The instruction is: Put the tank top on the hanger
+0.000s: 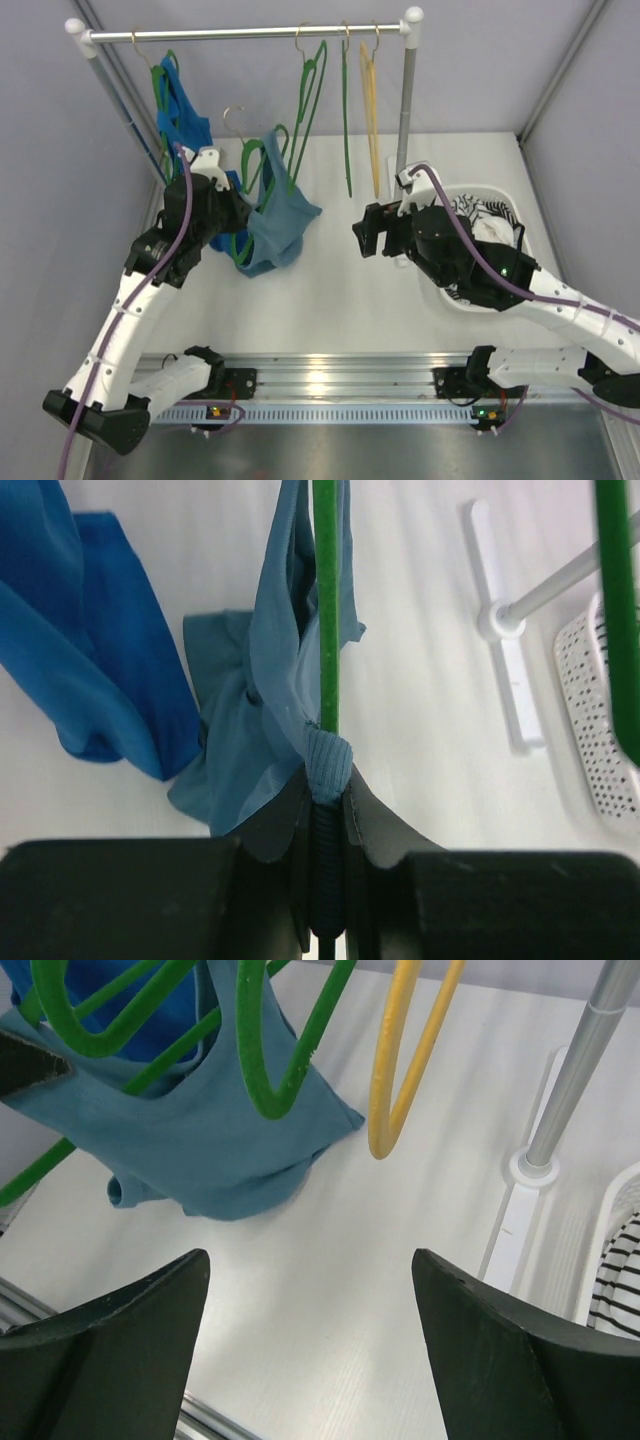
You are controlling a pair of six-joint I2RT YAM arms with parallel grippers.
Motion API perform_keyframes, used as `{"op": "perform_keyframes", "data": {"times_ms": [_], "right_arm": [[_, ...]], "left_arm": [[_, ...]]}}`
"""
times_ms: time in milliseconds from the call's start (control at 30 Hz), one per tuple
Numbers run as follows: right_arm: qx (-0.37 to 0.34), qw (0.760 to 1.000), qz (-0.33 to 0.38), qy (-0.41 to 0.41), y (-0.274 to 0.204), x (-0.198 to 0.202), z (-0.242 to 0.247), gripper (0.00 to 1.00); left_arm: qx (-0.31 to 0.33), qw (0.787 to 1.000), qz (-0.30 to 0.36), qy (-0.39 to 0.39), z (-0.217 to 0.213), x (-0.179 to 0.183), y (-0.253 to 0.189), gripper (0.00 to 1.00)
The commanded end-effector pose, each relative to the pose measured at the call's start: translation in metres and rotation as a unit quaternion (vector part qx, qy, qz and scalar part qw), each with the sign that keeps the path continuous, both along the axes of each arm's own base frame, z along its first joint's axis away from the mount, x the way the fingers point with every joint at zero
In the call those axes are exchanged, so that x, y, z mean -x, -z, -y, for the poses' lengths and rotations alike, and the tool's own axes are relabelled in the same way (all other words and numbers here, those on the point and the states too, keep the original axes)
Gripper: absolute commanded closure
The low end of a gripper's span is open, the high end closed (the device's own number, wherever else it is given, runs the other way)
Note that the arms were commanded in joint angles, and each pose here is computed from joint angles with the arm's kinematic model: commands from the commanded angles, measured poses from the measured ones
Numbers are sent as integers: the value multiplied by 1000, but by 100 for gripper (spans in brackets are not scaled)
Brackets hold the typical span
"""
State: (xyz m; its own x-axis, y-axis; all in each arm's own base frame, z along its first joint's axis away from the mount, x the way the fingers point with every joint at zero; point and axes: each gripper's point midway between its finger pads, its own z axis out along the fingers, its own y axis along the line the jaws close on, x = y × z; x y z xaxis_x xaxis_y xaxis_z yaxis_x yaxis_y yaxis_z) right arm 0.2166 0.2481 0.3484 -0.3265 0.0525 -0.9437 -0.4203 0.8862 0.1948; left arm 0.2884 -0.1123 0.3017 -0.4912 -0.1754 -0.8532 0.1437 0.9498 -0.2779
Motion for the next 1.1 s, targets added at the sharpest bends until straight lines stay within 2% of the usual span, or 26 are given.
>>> {"op": "perform_keyframes", "data": {"times_ms": [0,233,433,633,867,1067], "right_arm": [[-18,1000,18,-9,-26,4,6,18],[-18,999,39,-26,-37,10,14,18],[-13,997,53,-47,-41,15,14,17],[-6,996,66,-65,-43,17,13,16],[-5,994,66,-92,-46,22,5,16],[-3,993,64,-96,-44,24,7,16]], "left_arm": [[7,998,68,-8,-3,-14,-52,100],[8,993,110,-27,-7,-27,-109,100],[-1,991,131,-36,-12,-29,-137,100],[-26,984,153,-85,-34,-30,-167,100],[-54,980,152,-112,-38,-56,-185,100],[-77,979,129,-135,-45,-79,-178,100]]}}
